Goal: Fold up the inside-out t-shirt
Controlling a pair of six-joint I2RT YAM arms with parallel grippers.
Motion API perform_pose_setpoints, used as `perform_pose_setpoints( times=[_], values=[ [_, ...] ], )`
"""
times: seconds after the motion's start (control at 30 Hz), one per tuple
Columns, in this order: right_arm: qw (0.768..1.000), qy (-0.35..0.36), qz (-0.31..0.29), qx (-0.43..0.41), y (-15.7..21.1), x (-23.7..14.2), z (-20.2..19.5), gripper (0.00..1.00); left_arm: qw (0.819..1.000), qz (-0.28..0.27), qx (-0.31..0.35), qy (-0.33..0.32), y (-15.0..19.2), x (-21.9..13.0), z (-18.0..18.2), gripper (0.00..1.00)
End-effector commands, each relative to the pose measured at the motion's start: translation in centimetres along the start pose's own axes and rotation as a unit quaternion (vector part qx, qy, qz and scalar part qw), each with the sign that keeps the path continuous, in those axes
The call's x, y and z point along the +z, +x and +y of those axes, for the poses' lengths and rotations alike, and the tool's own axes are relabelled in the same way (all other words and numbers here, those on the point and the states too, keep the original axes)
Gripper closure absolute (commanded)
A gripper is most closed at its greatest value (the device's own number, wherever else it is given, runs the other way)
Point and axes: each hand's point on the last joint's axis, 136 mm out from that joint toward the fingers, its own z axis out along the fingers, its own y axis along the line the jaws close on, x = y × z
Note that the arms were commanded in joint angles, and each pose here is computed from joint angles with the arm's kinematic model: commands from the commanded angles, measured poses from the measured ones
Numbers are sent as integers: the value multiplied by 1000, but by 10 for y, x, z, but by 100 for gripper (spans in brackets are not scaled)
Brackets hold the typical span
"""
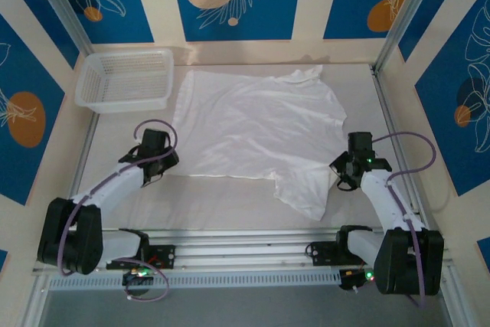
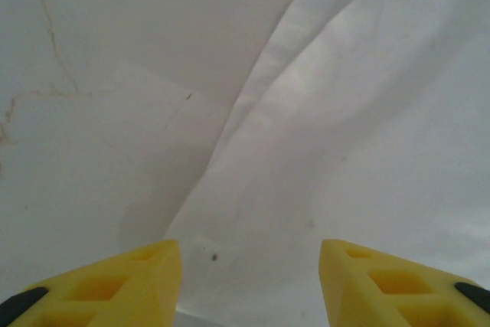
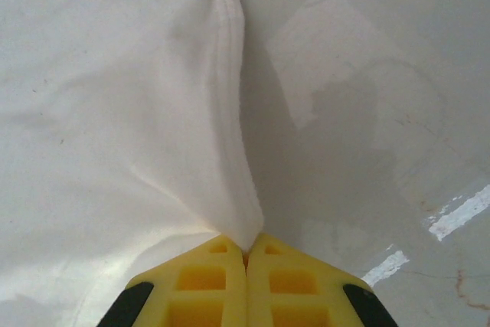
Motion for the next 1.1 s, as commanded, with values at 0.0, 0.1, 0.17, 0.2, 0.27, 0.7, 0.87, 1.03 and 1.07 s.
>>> perform_pose_setpoints(
  times=[0.0,0.1,0.17,0.2,0.27,0.7,0.87,1.03,1.07],
  values=[
    [1000,5,-3,-13,-3,-7,-2,100,999,33,-31,-20,9,7,10,51],
    [1000,2,-4,-18,-3,-8,-1,100,997,40,-52,-32,15,14,20,54],
    [1000,-1,-3,-22,-2,-8,0,100,996,30,-65,-47,15,17,30,54],
    [1000,-3,-2,-23,-2,-7,1,100,996,25,-69,-52,15,18,33,54],
    [1000,-4,-4,-24,-2,-7,0,100,994,21,-81,-68,17,21,44,53],
    [1000,-2,-2,-26,0,-6,-1,100,996,38,-86,8,22,34,21,75],
    [1000,-2,-4,-24,-1,-7,-1,100,996,25,-86,24,18,26,18,89],
    [1000,-4,-6,-28,-3,-8,1,100,995,26,-87,33,17,19,15,79],
    [1000,-5,-6,-28,-3,-9,1,100,995,27,-90,30,18,18,16,74]
  ],
)
